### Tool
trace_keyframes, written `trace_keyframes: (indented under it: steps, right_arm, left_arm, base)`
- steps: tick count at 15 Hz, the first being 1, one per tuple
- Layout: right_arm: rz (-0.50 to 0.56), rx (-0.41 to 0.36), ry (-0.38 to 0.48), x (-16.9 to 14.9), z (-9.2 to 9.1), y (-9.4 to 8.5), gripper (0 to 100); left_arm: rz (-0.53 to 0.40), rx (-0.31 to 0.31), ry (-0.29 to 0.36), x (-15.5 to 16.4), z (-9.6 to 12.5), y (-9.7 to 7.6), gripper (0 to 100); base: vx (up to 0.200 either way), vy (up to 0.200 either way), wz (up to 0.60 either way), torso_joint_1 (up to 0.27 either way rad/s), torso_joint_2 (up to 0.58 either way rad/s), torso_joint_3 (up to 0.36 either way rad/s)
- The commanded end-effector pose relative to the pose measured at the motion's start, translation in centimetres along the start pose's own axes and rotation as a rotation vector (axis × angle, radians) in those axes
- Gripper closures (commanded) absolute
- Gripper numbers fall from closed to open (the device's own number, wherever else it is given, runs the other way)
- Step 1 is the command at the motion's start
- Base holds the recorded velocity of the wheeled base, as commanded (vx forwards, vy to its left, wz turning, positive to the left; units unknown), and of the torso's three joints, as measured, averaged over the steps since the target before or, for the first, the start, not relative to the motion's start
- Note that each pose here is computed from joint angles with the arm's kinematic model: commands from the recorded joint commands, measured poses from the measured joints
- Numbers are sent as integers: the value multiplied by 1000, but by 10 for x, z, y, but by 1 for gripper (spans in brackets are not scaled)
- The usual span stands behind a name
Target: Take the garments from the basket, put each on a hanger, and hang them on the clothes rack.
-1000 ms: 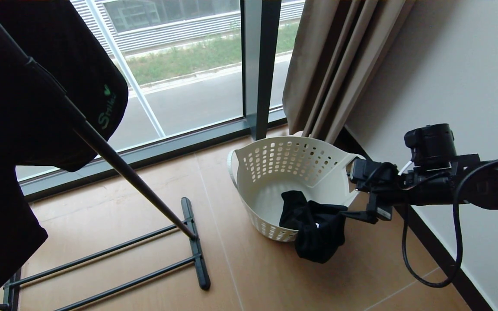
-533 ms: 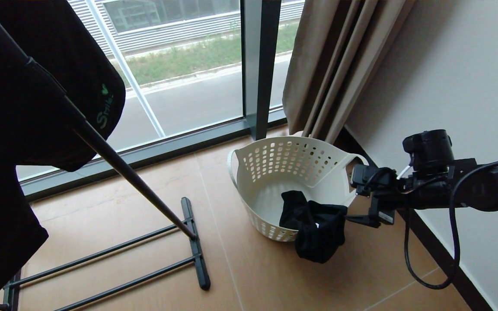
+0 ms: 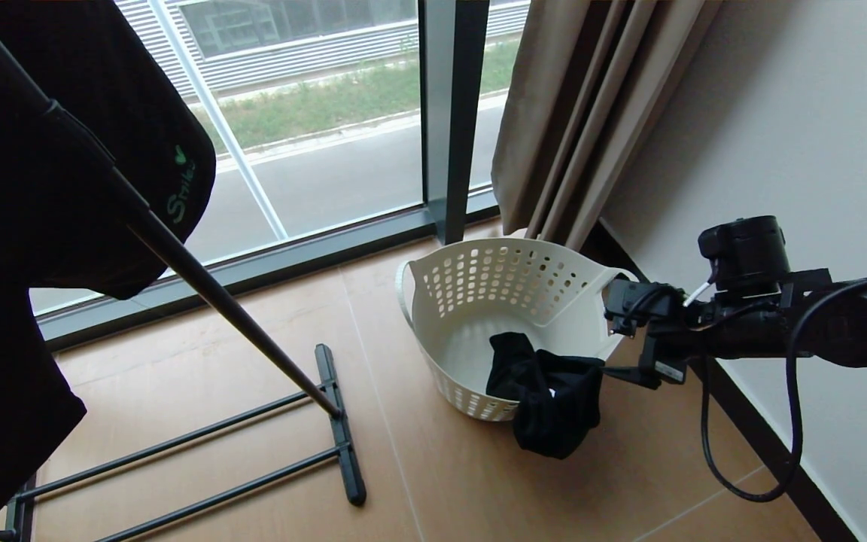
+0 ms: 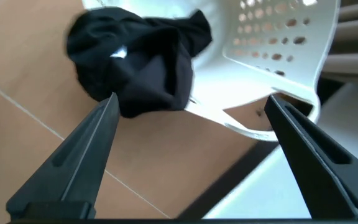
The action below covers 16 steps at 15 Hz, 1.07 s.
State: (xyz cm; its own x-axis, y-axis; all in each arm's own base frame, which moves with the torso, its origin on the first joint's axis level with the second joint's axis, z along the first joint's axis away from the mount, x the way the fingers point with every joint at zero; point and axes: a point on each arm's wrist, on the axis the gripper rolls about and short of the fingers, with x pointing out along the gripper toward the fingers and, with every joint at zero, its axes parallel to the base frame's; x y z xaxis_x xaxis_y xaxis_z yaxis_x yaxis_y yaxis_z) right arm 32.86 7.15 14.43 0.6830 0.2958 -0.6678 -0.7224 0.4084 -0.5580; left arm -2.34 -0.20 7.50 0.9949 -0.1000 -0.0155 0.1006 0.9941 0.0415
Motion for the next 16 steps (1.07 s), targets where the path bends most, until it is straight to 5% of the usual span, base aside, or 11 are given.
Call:
trace_keyframes:
  steps: [1,4,7,12,16]
  right_arm:
    - [28,-2,24,25,-2,1,0]
    - [52,-5,42,53,-2,-1,0]
    - [11,-5,17,49,8,-18,0]
    - [-33,12,45,86,5,-45,0]
    - [-17,15,83,106,-2,-41,0]
  left_arm:
    - [1,0,0,0,0,0,0]
    - [1,0,0,0,0,0,0]
    - [1,0,-2,0,0,0,0]
    - [1,0,0,0,0,0,0]
    - [1,0,0,0,0,0,0]
  base:
    - [0,0,0,0,0,0]
    - [0,0,0,0,0,0]
    - [0,0,0,0,0,0]
    - [0,0,0,0,0,0]
    - [0,0,0,0,0,0]
